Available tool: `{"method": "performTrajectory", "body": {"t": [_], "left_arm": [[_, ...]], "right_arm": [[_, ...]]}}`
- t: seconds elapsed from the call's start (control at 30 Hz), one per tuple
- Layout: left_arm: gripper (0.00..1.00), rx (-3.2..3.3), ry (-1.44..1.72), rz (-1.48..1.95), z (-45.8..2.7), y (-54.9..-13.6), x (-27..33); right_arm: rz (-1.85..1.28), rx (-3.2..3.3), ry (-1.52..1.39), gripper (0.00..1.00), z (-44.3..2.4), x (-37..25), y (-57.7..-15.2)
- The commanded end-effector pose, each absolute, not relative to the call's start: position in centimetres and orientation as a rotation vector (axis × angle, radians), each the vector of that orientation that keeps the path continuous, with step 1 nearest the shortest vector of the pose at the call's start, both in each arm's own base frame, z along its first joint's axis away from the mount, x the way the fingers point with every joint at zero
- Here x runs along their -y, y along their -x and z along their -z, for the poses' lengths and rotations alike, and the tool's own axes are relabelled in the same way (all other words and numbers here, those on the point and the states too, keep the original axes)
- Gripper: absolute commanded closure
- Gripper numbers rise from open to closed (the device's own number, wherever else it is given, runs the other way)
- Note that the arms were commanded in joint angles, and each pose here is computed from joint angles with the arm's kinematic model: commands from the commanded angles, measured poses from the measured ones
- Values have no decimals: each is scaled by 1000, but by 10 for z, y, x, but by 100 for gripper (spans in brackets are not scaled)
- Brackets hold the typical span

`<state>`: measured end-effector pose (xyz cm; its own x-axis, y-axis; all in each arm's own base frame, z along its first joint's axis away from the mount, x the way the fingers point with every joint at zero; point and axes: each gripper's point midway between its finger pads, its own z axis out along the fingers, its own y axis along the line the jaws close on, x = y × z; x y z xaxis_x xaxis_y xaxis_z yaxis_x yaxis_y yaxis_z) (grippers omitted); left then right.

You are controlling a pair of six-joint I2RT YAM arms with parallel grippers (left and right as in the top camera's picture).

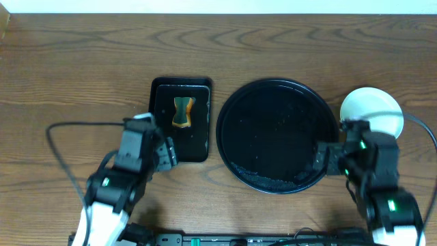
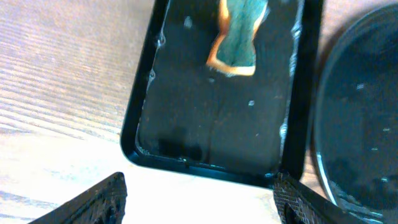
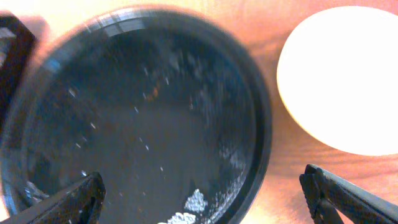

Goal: Clean dirty plates on tray and stack at the side

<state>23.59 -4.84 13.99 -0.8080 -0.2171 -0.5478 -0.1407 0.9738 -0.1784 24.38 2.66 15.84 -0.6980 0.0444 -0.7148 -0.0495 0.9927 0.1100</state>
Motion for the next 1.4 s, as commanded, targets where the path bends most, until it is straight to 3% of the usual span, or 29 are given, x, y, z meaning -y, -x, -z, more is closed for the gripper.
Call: {"method": "performTrajectory", "body": {"t": [0.0,0.2,0.9,1.37], "left_arm": [[24,-2475,261,186,-149,-231,45],[24,-2440,259,201,-157,-228,45],[23,-2484,261,182,-147,-230,45],[23,-2484,261,183,-147,-230,45]], "right_arm": [[-144,-2250,-4,1,-175,-25,-233],[-147,-2195,-2,1,-188,-23,-217],[-99,-2444,-11,1,-142,-16,-172],[-146,-1727,17,1,-256,-20,-186]]}}
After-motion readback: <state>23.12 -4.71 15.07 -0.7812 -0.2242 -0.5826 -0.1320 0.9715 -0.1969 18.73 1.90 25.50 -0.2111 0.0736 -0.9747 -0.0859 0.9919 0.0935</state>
